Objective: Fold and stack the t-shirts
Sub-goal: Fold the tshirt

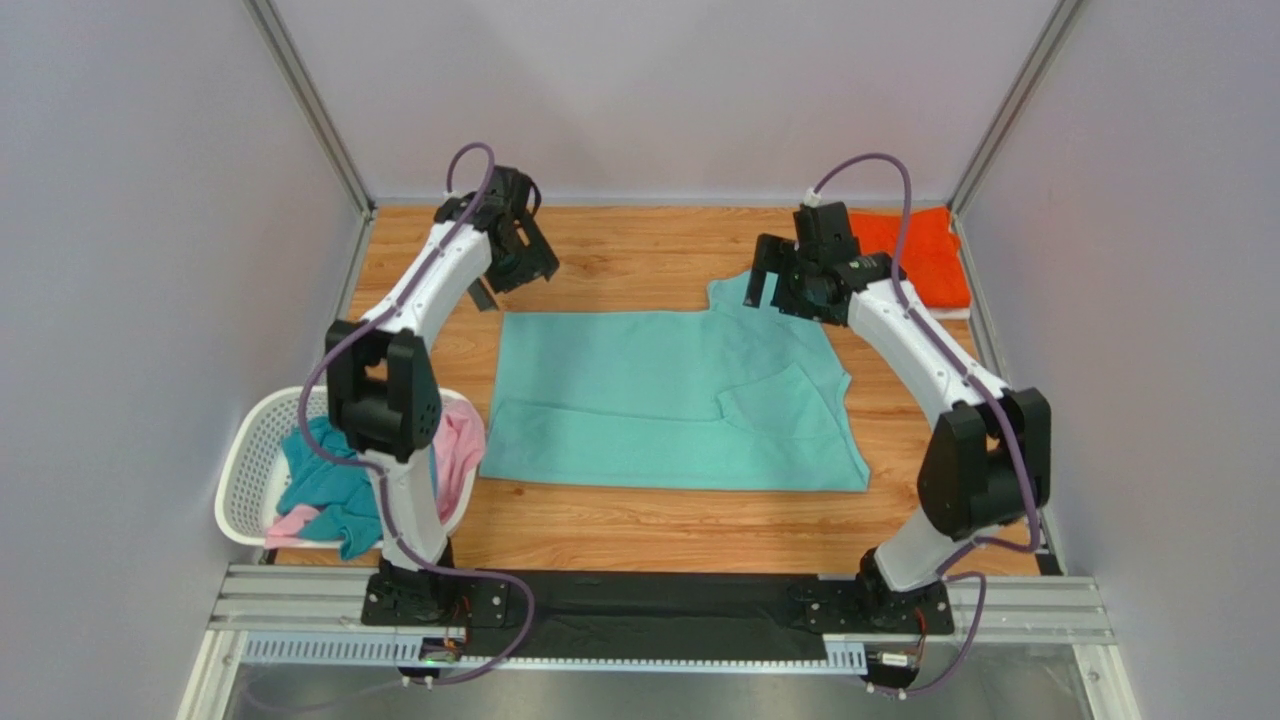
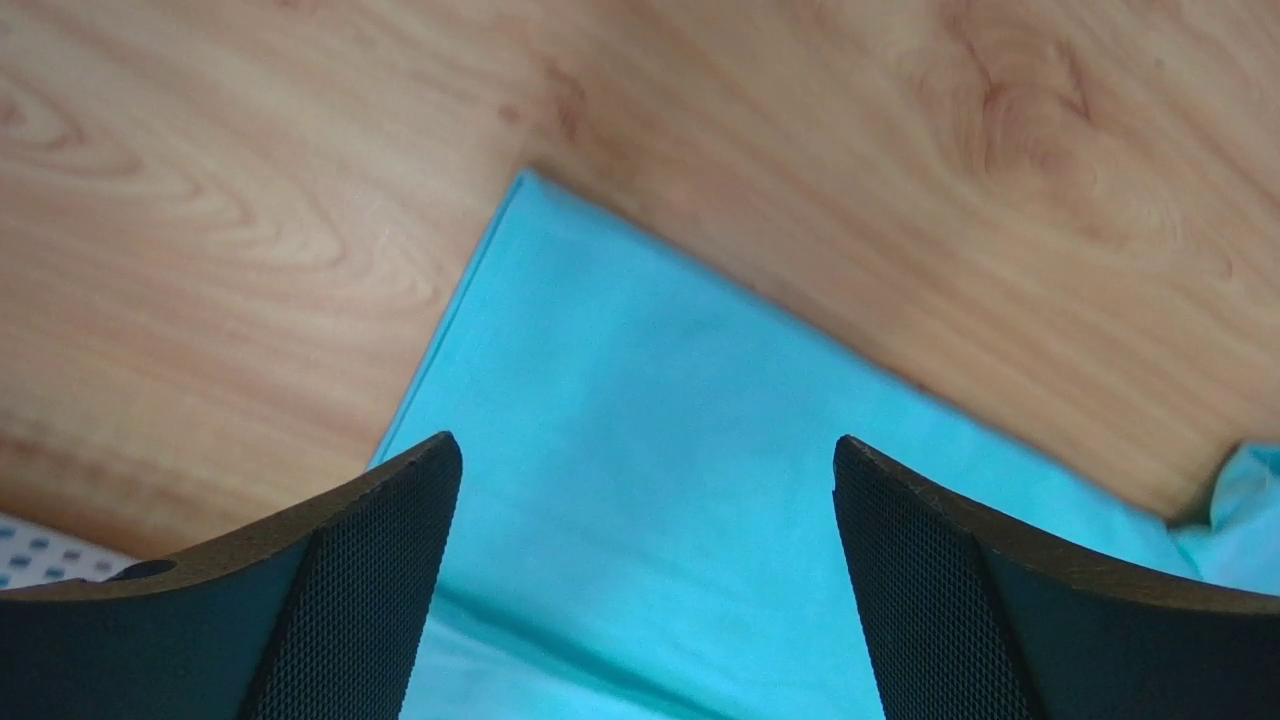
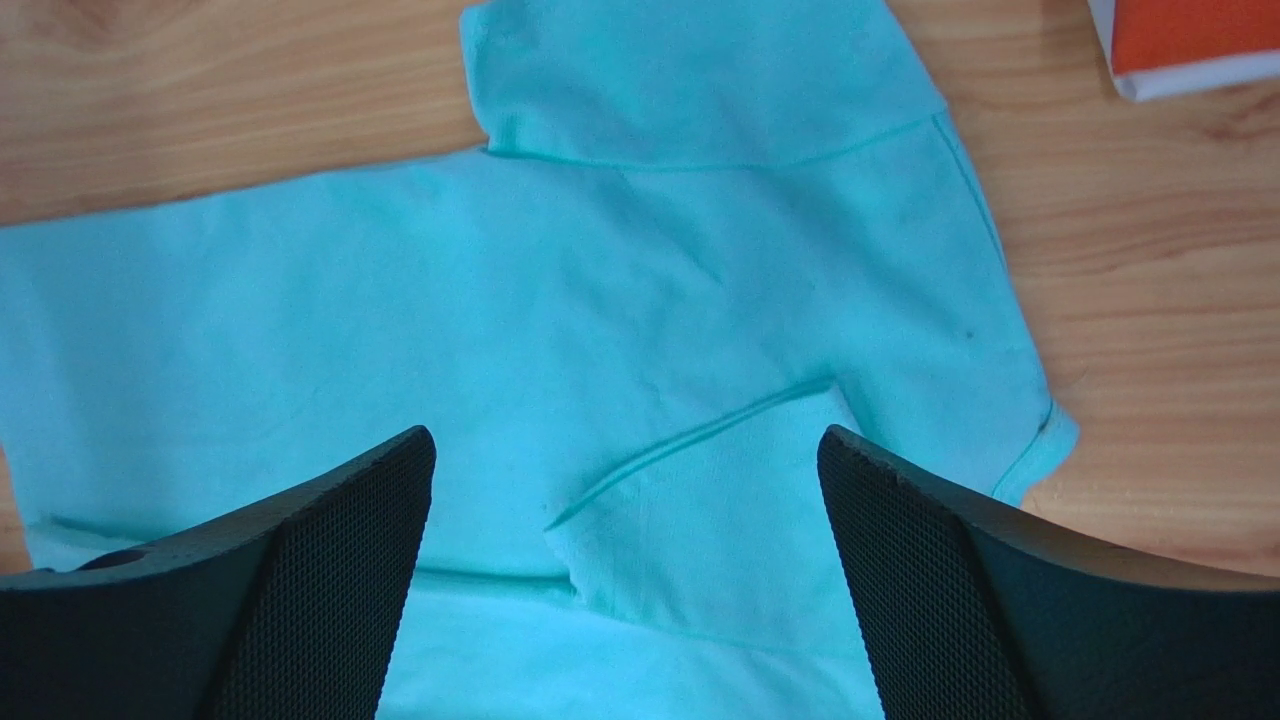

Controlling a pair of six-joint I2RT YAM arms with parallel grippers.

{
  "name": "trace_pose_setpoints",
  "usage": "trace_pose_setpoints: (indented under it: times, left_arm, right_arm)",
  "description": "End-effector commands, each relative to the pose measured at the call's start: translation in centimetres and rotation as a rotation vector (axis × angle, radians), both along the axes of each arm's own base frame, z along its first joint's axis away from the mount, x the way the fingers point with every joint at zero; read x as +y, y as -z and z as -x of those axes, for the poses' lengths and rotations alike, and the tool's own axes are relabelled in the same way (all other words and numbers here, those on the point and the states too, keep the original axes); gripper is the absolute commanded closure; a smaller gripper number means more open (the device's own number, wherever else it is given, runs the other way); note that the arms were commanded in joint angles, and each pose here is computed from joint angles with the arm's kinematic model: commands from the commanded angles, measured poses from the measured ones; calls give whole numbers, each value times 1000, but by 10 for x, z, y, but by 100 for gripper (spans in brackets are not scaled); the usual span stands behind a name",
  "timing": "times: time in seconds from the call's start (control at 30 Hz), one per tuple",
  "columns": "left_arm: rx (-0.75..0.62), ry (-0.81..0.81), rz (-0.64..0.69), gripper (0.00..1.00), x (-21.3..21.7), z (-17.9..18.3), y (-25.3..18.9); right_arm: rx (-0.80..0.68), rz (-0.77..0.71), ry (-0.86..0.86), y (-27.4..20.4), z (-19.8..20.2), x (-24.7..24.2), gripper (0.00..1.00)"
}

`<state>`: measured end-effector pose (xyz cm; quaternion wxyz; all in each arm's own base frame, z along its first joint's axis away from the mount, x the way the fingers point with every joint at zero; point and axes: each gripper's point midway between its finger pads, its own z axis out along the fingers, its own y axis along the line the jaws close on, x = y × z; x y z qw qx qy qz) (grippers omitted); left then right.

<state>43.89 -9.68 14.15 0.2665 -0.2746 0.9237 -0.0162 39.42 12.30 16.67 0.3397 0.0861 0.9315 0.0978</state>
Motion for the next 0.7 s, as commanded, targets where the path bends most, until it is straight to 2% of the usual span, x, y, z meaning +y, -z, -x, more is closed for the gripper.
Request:
trace_pose_setpoints:
  times: [0.0,0.07,0.17,0.37,0.53,0.57,0.63,0.67]
  left_arm:
    - [124,21,-74,0,15,-18,25]
    - [118,4,-78,2,19,-36,23]
    - [158,-37,-77,7,34,-47,48]
    - [228,-60,-51,13,42,-42,86]
    - [220,-48,-20,30,36,-53,100]
    - [231,-46,-14,36,36,-53,104]
    - [248,-56,-11,38,35,-49,110]
    - [259,-56,-10,42,36,-47,114]
  right_arm:
    - [-70,19,-1,-14,-40,-6,0]
    - [-57,30,3,-6,-61,-10,0]
    - [-38,31,8,7,-84,-18,0]
    - [-13,50,19,31,-121,-30,0]
    - [-1,74,8,48,-139,-30,0]
    - [0,81,13,53,-144,-32,0]
    - [2,88,24,56,-149,-35,0]
    - [2,88,28,57,-151,-35,0]
